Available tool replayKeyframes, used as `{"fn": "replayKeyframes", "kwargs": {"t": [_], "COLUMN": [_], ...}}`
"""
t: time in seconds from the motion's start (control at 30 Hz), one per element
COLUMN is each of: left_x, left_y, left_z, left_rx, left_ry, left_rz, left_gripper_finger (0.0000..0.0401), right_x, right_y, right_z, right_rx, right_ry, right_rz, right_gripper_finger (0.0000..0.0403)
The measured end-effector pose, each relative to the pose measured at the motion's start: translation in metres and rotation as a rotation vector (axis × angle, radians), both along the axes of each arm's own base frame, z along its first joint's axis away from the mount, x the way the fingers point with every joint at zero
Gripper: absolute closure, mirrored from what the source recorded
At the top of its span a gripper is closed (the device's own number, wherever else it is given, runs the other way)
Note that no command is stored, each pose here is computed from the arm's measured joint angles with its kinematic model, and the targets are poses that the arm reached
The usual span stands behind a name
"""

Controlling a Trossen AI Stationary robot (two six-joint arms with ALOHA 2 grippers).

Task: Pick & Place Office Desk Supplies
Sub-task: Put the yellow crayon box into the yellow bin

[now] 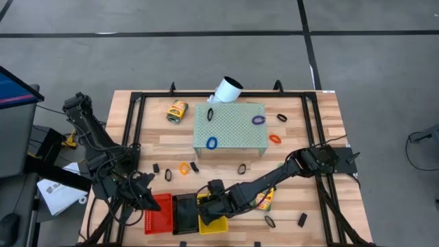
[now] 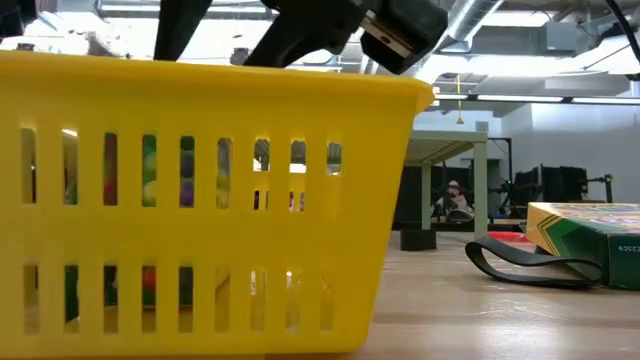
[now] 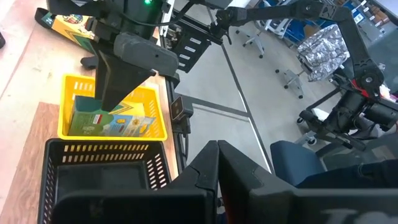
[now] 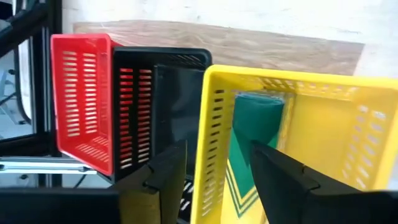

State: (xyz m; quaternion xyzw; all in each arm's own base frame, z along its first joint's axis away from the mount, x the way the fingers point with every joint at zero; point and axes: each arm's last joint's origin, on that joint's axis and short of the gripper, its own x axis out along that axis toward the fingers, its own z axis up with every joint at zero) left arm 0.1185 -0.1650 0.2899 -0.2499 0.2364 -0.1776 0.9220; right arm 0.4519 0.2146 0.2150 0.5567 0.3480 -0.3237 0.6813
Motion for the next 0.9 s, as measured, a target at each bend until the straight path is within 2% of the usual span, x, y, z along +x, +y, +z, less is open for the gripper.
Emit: {"fn": "replayKeyframes", "kwargs": {"t": [0.3,0.57,0.73,0.83,0.9], "left_x": [0.000,-0.001,-0.001,-0.001,-0.001], "left_y": [0.000,-0.001,-0.002,-0.002,-0.002], "left_z": [0.000,0.000,0.000,0.000,0.000], "left_rx": [0.006,0.011,0.008,0.006,0.006], "left_ry": [-0.002,0.001,0.010,0.012,0.012], "left_rz": [-0.005,-0.042,-0.069,-0.076,-0.076], "left_gripper_finger": [0.0401,0.0401,0.0401,0.0401,0.0401], "right_x": [-0.001,-0.009,-0.043,-0.074,-0.091], "right_y": [0.004,0.006,0.010,0.019,0.029], "right_z": [0.008,0.042,0.062,0.066,0.074], "right_rx": [-0.011,-0.160,-0.261,-0.288,-0.271], "right_ry": [-0.025,-0.054,0.134,0.246,0.271], "right_rz": [-0.007,-0.022,-0.003,-0.043,-0.065], "right_gripper_finger": [0.0237,0.0237,0.0237,0.0237,0.0237]}}
